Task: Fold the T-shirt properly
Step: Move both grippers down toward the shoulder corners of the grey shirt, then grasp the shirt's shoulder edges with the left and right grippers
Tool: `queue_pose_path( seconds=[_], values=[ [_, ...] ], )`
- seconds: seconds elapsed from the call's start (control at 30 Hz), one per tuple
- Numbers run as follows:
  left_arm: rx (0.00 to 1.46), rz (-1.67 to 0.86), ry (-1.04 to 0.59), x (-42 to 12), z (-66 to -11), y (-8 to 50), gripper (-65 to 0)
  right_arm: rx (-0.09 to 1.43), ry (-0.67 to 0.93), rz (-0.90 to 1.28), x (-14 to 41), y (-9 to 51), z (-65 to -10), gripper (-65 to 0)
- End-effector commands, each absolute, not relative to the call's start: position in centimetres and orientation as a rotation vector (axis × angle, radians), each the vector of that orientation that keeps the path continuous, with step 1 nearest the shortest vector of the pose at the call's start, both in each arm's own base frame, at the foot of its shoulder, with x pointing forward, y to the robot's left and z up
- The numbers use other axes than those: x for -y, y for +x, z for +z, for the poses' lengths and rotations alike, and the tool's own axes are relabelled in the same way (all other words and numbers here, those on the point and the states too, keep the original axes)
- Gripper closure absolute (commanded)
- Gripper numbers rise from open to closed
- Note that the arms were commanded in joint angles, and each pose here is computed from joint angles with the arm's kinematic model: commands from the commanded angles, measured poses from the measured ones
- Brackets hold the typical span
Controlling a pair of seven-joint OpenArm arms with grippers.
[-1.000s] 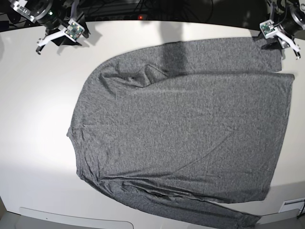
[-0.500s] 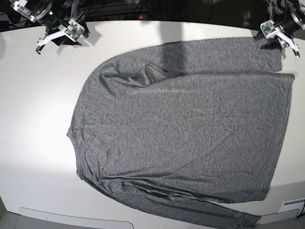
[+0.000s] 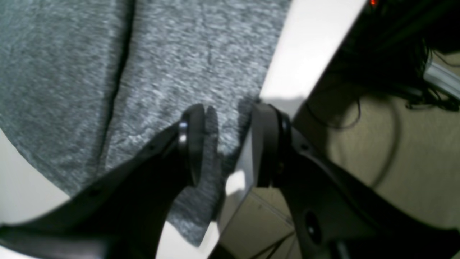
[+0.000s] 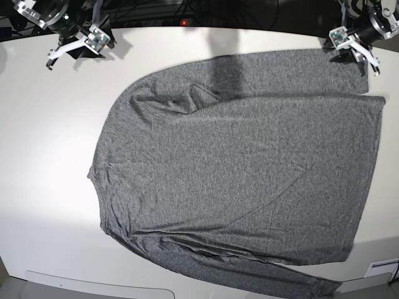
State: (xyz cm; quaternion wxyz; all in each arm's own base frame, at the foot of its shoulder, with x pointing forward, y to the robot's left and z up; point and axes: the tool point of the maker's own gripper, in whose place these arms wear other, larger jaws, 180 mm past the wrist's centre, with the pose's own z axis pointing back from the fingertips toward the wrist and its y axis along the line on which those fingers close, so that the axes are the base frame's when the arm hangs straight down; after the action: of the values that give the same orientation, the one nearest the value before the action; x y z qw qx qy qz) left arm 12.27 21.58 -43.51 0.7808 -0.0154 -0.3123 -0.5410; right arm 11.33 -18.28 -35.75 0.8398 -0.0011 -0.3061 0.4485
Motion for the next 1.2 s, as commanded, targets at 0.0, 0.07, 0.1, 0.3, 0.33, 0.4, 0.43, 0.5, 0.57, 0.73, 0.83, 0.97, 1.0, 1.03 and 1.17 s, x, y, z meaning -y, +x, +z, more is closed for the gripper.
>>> queue_pose_path(
  seconds=[0.0, 0.07, 0.1, 0.3, 0.33, 0.4, 0.43, 0.5, 0.57, 0.73, 0.83, 0.97, 1.0, 1.03, 1.17],
  values=[
    [0.647, -1.181, 0.003, -22.8, -43.8, 12.6, -21.7, 0.678, 0.000, 0.960, 18.0, 11.8, -35.0, -19.5],
    [0.634, -1.166, 0.012, -23.5, -44.3, 12.8, -21.7, 0.678, -0.001, 0.960, 18.0, 11.8, -35.0, -19.5],
    [0.631, -1.162, 0.015, -23.7, -44.4, 13.0, -21.7, 0.678, 0.000, 0.960, 18.0, 11.8, -35.0, -19.5],
    [0.613, -1.165, 0.006, -23.8, -44.8, 12.8, -12.0, 0.677, -0.001, 0.960, 18.0, 11.8, -35.0, -19.5],
    [0.604, -1.167, -0.009, -23.7, -44.8, 12.5, -5.1, 0.676, -0.001, 0.960, 18.0, 11.8, -35.1, -19.5],
    [0.600, -1.168, -0.019, -23.6, -44.9, 12.4, 0.0, 0.677, -0.001, 0.961, 18.0, 11.8, -35.1, -19.5],
    [0.597, -1.167, -0.020, -23.6, -44.9, 12.3, 0.0, 0.677, -0.002, 0.962, 18.0, 11.8, -35.0, -19.5],
    [0.597, -1.166, -0.025, -23.5, -44.9, 12.1, 0.0, 0.682, -0.040, 1.004, 18.3, 12.0, -35.0, -19.6],
    [0.603, -1.159, -0.032, -23.4, -44.9, 12.1, 0.0, 0.680, -0.088, 1.058, 18.7, 12.2, -35.0, -23.0],
    [0.708, -1.164, -0.099, -21.7, -43.8, 12.6, 0.0, 0.701, -0.143, 1.173, 18.6, 12.7, -34.8, -41.2],
    [0.747, -1.166, -0.124, -21.0, -43.3, 12.8, 0.0, 0.721, -0.157, 1.242, 17.5, 13.4, -35.0, -41.1],
    [0.745, -1.167, -0.123, -21.0, -43.3, 12.8, 0.0, 0.770, -0.165, 1.343, 15.0, 14.6, -35.5, -41.1],
    [0.745, -1.168, -0.122, -21.1, -43.3, 12.8, 0.0, 0.776, -0.159, 1.358, 14.4, 14.9, -35.8, -41.1],
    [0.745, -1.168, -0.122, -21.0, -43.3, 12.8, 0.0, 0.776, -0.160, 1.376, 14.0, 15.2, -36.3, -41.1],
    [0.745, -1.168, -0.122, -21.0, -43.3, 12.8, 0.0, 0.710, -0.207, 1.424, 13.9, 16.0, -39.2, -41.1]
  ],
)
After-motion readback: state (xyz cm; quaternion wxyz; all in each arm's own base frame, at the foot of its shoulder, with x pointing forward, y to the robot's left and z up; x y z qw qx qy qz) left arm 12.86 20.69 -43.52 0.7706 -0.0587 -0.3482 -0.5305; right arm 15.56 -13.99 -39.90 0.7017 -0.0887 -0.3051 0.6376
